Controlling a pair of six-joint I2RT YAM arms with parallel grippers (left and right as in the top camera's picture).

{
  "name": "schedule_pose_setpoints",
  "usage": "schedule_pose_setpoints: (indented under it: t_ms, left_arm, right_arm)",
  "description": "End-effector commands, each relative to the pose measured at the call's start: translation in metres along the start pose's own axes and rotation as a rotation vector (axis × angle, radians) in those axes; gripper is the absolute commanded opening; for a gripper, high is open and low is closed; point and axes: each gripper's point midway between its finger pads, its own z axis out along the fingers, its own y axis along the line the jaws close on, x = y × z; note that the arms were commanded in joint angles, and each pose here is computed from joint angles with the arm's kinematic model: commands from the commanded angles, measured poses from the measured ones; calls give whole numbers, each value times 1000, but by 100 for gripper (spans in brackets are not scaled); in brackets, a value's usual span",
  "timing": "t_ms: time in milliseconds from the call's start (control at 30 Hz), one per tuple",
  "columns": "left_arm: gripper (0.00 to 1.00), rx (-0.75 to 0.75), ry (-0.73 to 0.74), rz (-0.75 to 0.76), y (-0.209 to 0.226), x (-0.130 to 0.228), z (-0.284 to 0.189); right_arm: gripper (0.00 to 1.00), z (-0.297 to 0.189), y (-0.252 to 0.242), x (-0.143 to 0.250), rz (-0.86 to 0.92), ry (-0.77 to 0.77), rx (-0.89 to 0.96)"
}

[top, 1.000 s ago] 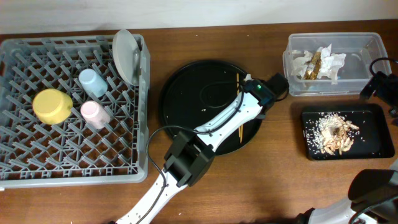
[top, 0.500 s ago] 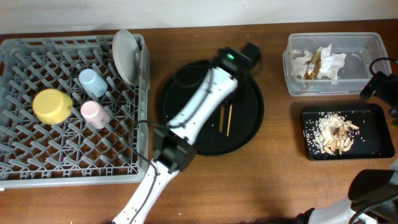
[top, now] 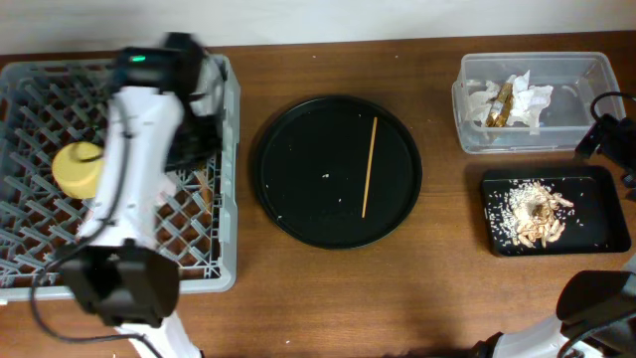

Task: Sort waste into correct bins and load items into the dishwasher rack
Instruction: 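Carry the chopstick into the rack and drop it beside the plate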

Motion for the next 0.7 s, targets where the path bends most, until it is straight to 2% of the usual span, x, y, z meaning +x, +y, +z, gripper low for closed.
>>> schedule_pose_setpoints:
  t_ms: [0, 133, 333, 533, 667]
  left_arm:
    - [1, 87, 59, 86, 11, 2, 23]
    - [1, 139, 93, 213, 5, 6, 55]
    - [1, 143, -64, 258, 22, -36, 57]
    - [0, 127, -238, 204, 50, -85, 53]
    - [0, 135, -280, 222, 54, -95, 50]
  right_arm:
    - [98, -2, -1, 1, -6, -3, 1]
    - [98, -2, -1, 1, -6, -3, 1]
    - [98, -2, -1, 1, -6, -3, 1]
    - [98, -2, -1, 1, -6, -3, 1]
    - [98, -2, -1, 1, -6, -3, 1]
